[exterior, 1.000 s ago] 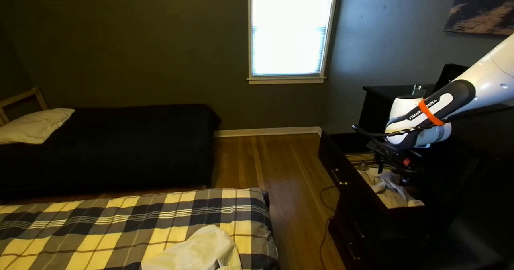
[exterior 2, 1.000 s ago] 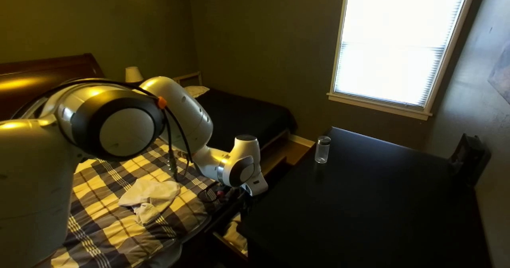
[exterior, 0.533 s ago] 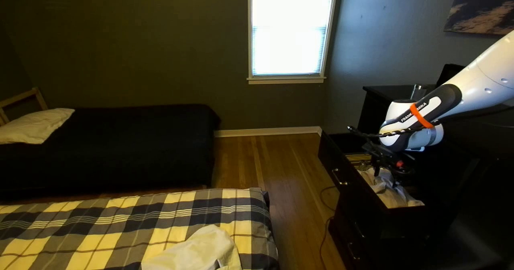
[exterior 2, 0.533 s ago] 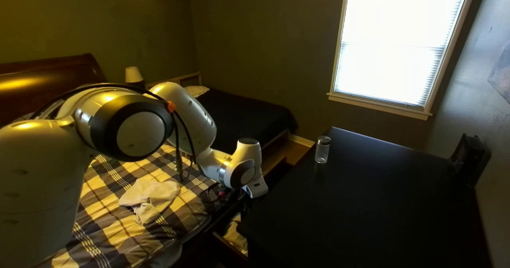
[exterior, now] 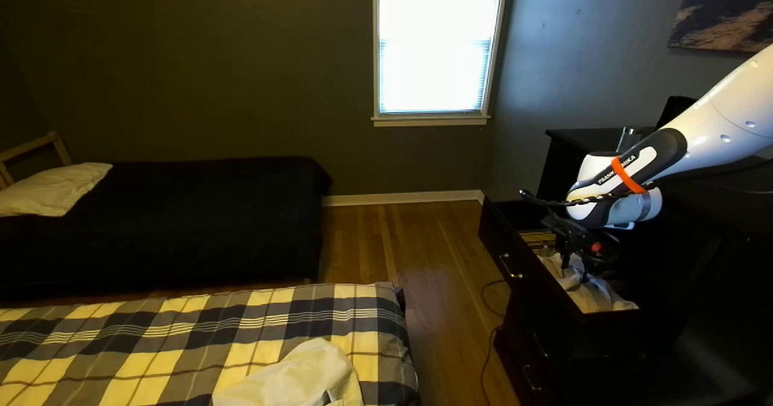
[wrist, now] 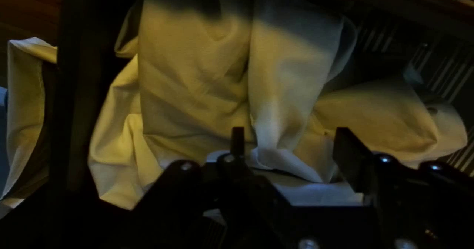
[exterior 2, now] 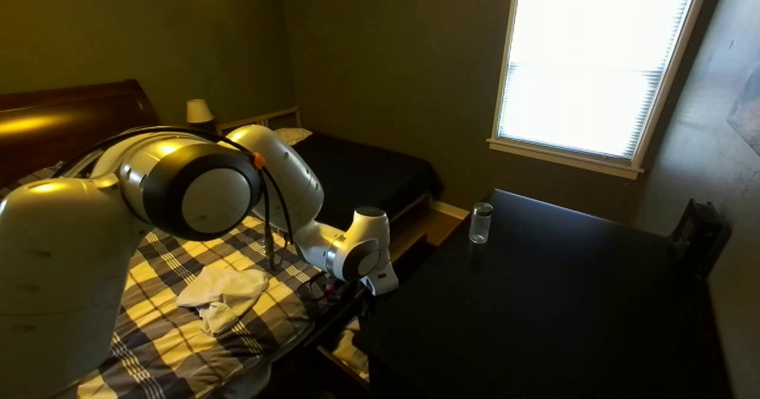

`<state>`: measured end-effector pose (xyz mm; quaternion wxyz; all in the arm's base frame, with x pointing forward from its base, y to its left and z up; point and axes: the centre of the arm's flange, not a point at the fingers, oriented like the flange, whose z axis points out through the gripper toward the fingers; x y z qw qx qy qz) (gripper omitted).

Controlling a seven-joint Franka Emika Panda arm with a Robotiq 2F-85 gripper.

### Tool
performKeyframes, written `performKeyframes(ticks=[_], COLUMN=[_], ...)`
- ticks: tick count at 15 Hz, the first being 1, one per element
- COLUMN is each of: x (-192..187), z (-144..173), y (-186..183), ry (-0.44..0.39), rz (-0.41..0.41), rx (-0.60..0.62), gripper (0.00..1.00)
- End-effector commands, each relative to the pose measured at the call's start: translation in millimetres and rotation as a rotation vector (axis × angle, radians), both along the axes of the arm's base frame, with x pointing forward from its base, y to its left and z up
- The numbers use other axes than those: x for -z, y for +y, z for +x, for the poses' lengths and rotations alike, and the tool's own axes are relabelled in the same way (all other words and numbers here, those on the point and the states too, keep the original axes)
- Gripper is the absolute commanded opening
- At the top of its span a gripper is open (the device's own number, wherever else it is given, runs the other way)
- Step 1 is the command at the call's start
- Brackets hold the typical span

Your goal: Remove the shirt from the drawer

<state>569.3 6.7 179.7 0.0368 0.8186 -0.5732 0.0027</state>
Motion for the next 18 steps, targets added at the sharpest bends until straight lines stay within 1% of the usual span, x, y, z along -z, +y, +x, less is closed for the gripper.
performKeyframes(ticks=[1, 2, 3, 8, 10, 11, 12, 13, 15, 16, 18], x=[2.8, 2.2, 1.6, -4.8, -6.5, -6.3, -6.6, -7.0, -7.9, -8.4, -10.3], z=[2.1, 2.1, 1.8, -2.5, -3.1, -2.5, -2.6, -3.1, -3.5, -4.0, -5.7], y=[2.8, 2.9, 3.2, 7.1, 8.5, 8.7, 8.8, 8.9, 9.3, 9.5, 10.6], ry=[-0.015, -0.016, -0.018, -0.024, -0.022, -0.024, -0.024, -0.026, -0.028, -0.029, -0.030], rz=[0.009, 0.010, 0.011, 0.011, 0.012, 0.009, 0.009, 0.008, 0.006, 0.005, 0.003], rx=[0.001, 0.001, 0.000, -0.011, -0.015, -0.016, -0.018, -0.019, -0.022, -0.024, -0.026], gripper=[0.46, 0.38, 0.44, 0.44, 0.40, 0.33, 0.31, 0.26, 0.28, 0.25, 0.27])
